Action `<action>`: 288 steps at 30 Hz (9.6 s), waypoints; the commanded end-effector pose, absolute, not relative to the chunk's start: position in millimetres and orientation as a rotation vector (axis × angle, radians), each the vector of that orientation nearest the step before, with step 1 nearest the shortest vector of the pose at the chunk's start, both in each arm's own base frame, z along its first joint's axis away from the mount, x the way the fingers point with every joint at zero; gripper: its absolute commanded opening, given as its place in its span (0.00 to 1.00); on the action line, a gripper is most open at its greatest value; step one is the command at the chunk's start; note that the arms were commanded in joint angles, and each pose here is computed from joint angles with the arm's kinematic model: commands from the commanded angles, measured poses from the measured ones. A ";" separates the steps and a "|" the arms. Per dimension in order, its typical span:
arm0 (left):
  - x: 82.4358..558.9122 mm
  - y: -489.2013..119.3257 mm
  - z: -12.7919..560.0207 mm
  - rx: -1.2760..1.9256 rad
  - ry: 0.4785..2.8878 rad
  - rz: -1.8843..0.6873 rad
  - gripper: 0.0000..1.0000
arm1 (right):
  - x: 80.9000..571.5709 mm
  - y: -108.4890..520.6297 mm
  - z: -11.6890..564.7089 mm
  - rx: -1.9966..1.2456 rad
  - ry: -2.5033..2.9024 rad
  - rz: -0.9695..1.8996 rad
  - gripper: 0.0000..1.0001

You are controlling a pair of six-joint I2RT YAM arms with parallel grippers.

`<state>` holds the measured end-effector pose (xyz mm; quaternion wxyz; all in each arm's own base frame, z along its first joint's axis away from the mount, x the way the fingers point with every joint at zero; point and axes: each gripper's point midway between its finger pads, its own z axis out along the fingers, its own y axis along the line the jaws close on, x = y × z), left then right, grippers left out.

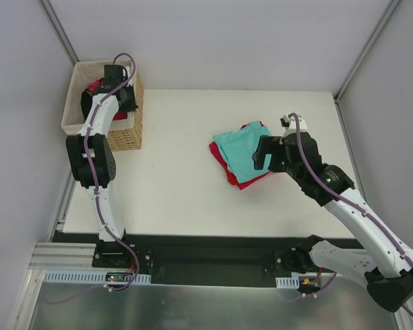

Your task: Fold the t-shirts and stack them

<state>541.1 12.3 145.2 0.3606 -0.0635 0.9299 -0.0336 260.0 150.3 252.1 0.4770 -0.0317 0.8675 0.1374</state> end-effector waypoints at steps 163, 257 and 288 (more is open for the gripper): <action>310.3 -158.0 176.4 -0.223 2.437 -0.257 0.99 | 414.4 119.9 33.3 0.356 2.709 -0.004 0.96; 322.0 -189.1 199.0 -0.203 2.381 -0.396 0.99 | 551.6 167.9 58.9 0.104 2.574 0.371 0.96; 329.0 -196.3 200.1 -0.172 2.388 -0.407 0.99 | 614.0 39.4 54.1 0.488 2.448 0.284 0.96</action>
